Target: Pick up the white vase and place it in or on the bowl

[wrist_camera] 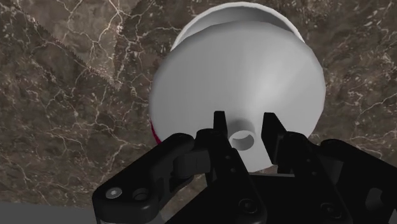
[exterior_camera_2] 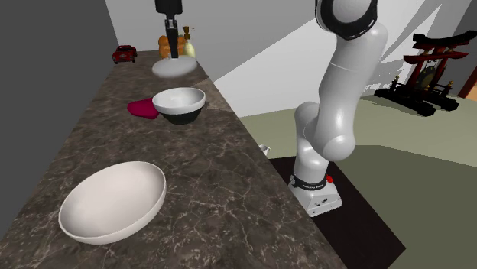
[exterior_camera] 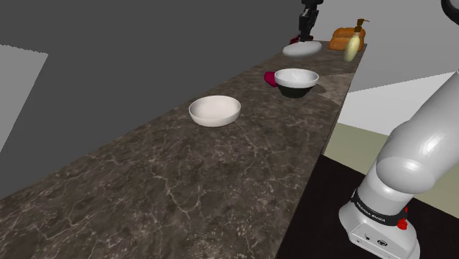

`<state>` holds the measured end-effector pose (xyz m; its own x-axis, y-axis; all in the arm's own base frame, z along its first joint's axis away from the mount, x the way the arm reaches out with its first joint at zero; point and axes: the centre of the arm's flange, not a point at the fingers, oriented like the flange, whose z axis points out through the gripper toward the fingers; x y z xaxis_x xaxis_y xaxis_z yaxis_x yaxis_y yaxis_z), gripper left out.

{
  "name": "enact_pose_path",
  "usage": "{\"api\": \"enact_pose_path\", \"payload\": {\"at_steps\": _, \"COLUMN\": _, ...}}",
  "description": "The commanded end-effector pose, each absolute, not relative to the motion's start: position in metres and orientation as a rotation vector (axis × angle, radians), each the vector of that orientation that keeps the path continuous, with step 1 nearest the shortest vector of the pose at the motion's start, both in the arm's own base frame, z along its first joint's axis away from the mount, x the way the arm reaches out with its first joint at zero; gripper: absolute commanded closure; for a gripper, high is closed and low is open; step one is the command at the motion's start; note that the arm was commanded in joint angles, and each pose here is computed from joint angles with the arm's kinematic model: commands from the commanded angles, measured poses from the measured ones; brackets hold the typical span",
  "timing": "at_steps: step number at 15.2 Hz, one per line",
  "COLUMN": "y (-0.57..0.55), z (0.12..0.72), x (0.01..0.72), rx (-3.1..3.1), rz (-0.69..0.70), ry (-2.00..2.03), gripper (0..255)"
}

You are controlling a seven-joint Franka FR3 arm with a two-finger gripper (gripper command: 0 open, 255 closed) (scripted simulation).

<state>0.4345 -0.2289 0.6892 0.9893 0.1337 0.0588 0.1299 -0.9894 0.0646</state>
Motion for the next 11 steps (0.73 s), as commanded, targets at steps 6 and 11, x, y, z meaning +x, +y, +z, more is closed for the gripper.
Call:
{"api": "enact_pose_path", "payload": {"at_steps": 6, "y": -0.229, "z": 0.653, "x": 0.434, "rx": 3.072, "rz": 0.098, "ry": 0.204, "gripper": 255}}
{"api": "enact_pose_path", "payload": {"at_steps": 11, "y": -0.229, "z": 0.627, "x": 0.434, "rx": 3.072, "rz": 0.098, "ry": 0.204, "gripper": 255}}
